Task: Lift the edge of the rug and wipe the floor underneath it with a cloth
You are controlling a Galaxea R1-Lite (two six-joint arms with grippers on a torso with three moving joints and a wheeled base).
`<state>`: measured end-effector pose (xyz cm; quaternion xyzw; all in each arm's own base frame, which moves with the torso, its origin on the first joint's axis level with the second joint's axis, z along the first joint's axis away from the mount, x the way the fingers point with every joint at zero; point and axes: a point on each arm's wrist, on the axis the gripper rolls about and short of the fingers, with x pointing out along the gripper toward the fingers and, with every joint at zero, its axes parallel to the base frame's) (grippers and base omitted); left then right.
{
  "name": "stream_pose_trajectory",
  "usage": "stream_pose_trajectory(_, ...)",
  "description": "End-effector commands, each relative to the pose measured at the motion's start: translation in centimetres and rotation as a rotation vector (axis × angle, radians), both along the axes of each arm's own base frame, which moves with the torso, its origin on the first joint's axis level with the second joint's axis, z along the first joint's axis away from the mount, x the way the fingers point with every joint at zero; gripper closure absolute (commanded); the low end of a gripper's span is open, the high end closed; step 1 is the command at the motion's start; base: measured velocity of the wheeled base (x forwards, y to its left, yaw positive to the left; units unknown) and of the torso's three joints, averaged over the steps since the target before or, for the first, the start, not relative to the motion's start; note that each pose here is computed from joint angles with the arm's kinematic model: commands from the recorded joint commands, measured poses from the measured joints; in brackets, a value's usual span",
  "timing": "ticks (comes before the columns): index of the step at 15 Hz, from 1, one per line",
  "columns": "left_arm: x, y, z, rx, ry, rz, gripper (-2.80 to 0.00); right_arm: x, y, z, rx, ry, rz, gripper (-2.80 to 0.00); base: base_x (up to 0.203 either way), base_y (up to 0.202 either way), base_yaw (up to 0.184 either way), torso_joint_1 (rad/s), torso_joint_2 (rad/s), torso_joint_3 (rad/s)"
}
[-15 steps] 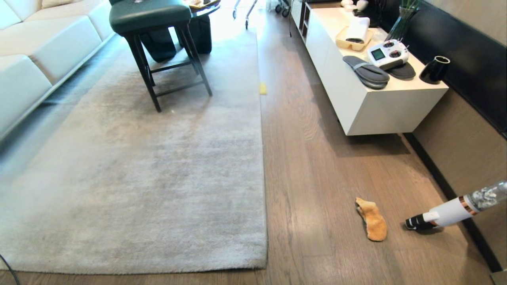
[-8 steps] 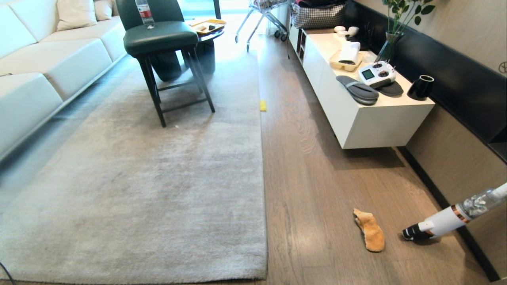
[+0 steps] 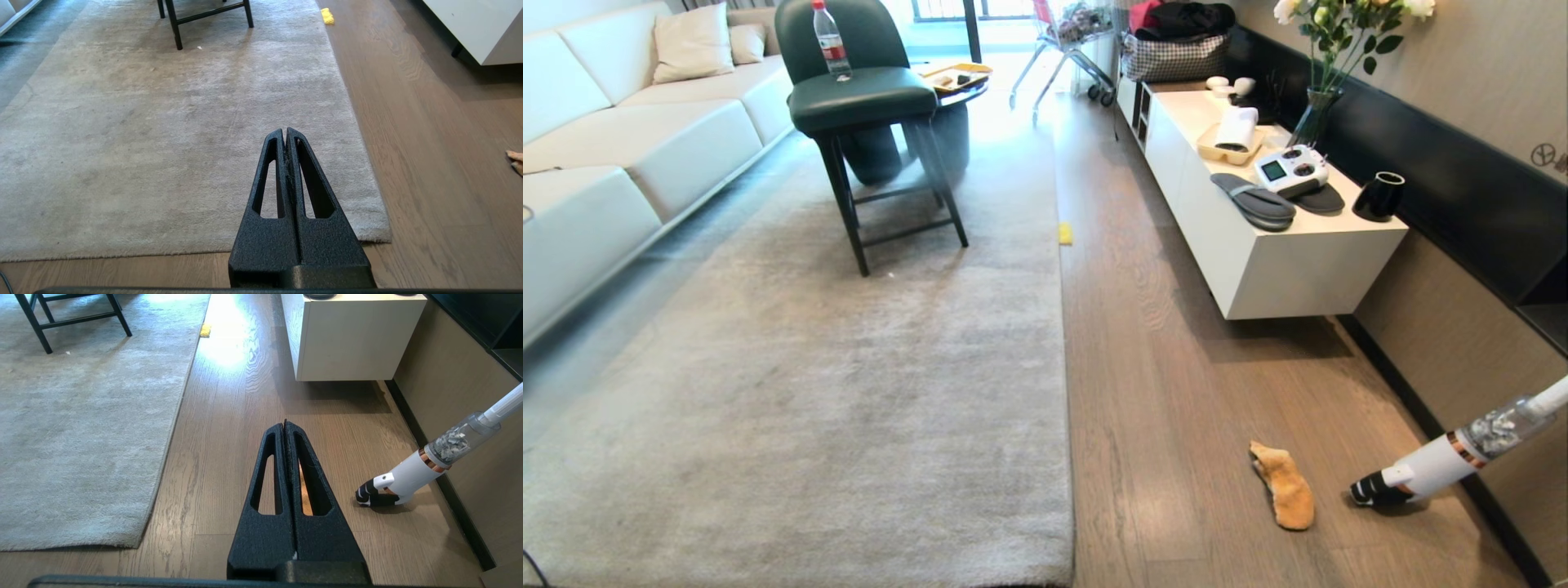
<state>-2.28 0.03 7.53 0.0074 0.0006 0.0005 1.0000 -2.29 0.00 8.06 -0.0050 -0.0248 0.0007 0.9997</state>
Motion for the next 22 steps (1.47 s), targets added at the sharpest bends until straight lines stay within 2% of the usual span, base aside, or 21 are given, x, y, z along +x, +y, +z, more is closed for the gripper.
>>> stream_pose_trajectory(1,0.0,0.0,0.0,-0.001,0.0,0.0,0.0,0.01,0.0,0.01,-0.001,0.0,0.0,0.0,0.0,0.0,0.0,0.0,0.0,0.0)
stream_pose_trajectory(22,0.0,0.0,0.0,-0.001,0.0,0.002,0.0,0.01,0.0,0.03,-0.004,-0.001,-0.002,0.0,0.0,0.0,0.0,0.0,0.0,0.0)
